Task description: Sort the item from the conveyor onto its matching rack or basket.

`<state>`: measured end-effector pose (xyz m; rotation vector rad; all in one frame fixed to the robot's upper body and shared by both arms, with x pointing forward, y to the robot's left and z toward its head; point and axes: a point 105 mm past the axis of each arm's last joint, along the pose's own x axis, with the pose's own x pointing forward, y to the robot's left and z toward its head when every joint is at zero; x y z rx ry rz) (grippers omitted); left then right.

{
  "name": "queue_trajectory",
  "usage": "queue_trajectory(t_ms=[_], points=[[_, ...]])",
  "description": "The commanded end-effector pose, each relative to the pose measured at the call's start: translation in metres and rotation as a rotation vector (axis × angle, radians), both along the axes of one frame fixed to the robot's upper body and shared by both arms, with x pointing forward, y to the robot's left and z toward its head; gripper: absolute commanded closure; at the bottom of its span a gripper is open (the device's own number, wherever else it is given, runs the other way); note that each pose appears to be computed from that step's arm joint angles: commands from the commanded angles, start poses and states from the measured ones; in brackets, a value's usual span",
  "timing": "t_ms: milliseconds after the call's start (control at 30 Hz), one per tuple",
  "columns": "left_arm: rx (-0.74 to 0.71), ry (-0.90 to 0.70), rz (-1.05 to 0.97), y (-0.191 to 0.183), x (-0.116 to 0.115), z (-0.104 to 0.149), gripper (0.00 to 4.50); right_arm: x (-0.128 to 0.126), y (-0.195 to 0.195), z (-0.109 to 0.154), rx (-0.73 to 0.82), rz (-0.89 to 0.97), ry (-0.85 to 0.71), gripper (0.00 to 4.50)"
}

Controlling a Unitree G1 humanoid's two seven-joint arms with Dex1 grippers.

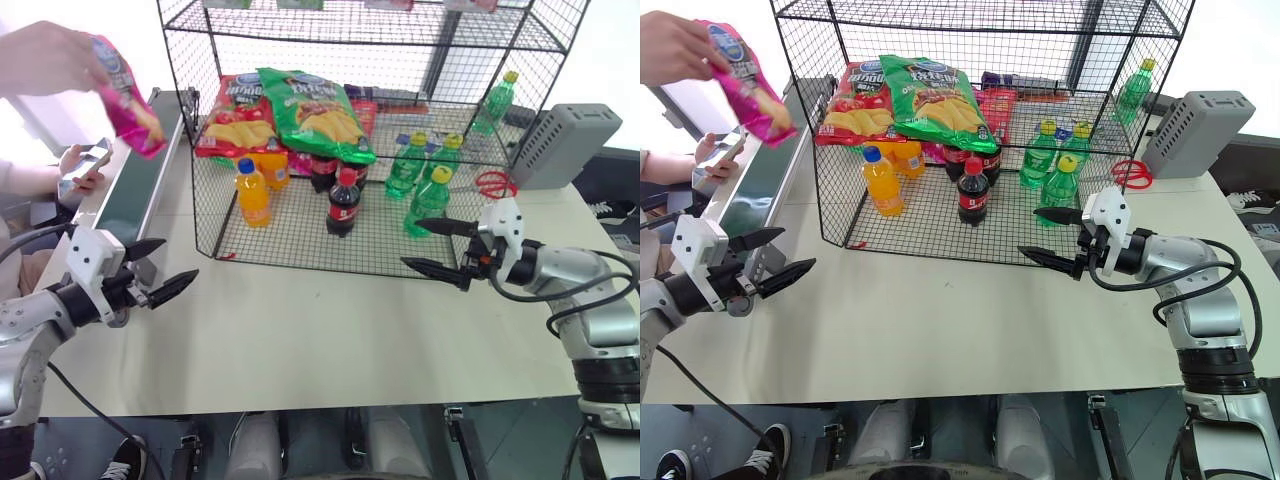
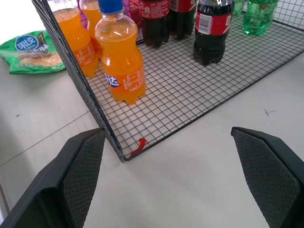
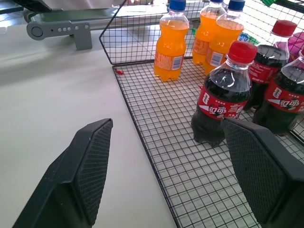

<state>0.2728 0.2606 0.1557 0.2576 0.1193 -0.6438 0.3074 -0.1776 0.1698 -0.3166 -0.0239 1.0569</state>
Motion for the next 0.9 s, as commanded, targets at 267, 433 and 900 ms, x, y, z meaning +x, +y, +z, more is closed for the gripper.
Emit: queue_trajectory(t_ms=[267, 433, 900], points=[[-0.024, 0.024, -0.085, -0.0029, -0.0078, 0.0101, 0.00, 0.0015, 0.0074, 0.0114, 0.013, 0.015, -0.074, 0.70], [-0.056, 0.014, -0.102, -0.0051, -0.0052, 0.0171, 0.00, 0.0035, 0.0069, 0.0105, 0.015, 0.009, -0.080, 0.70], [-0.005, -0.024, -0.055, 0.0013, -0.0056, 0.0124, 0.00, 0.0039, 0.0100, 0.0085, -0.007, 0.033, -0.080, 0.70]])
